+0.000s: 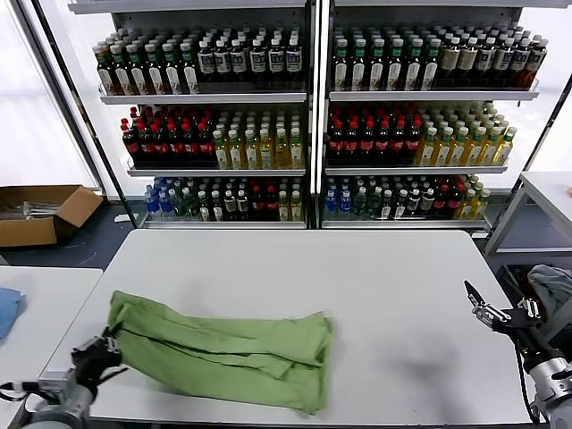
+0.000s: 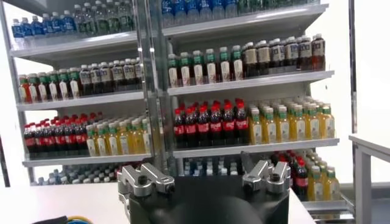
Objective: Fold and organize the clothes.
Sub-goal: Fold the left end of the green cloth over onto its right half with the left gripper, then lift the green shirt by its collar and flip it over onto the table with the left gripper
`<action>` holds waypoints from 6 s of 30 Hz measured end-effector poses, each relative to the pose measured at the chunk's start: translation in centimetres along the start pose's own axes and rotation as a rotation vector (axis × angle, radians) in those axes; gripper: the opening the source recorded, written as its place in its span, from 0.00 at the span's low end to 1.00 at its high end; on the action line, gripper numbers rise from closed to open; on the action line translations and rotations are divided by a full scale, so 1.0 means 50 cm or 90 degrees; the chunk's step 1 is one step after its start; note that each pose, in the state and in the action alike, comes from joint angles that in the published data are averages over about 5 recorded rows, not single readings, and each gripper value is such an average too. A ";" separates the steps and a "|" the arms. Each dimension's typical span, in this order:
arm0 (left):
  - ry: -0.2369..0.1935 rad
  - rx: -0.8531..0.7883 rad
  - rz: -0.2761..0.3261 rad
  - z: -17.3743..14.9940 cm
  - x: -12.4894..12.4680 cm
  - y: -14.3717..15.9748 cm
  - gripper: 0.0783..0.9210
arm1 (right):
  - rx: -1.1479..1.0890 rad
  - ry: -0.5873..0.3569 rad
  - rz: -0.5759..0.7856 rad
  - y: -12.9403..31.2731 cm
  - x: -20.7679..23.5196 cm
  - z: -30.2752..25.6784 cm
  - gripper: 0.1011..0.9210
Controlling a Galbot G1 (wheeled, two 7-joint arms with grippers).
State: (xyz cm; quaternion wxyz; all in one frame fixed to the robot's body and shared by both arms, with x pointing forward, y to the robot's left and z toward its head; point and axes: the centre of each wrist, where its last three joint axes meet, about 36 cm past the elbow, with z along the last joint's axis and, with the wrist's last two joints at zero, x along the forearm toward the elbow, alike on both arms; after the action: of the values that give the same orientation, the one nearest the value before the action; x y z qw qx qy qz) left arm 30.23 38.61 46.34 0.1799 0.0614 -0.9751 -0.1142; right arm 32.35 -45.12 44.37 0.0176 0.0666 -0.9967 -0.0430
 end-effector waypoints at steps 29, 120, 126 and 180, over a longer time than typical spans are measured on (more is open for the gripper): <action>-0.063 0.153 0.177 -0.066 0.058 -0.226 0.02 | -0.007 0.011 -0.001 0.017 0.007 0.009 0.88; 0.150 0.367 0.117 0.070 -0.005 -0.268 0.05 | -0.033 -0.002 0.000 0.055 0.025 -0.003 0.88; 0.096 0.378 0.048 0.024 -0.003 -0.164 0.05 | -0.034 -0.005 -0.003 0.055 0.025 -0.002 0.88; 0.093 0.390 0.314 -0.117 -0.040 -0.581 0.05 | -0.033 0.010 -0.010 0.095 0.042 -0.010 0.88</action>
State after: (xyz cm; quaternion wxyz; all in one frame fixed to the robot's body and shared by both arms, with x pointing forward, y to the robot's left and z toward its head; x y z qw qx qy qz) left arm 36.53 9.66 43.87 0.2438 -0.1160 -0.9341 0.2335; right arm 29.67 -40.78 45.32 0.0268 0.0744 -0.9945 -0.0683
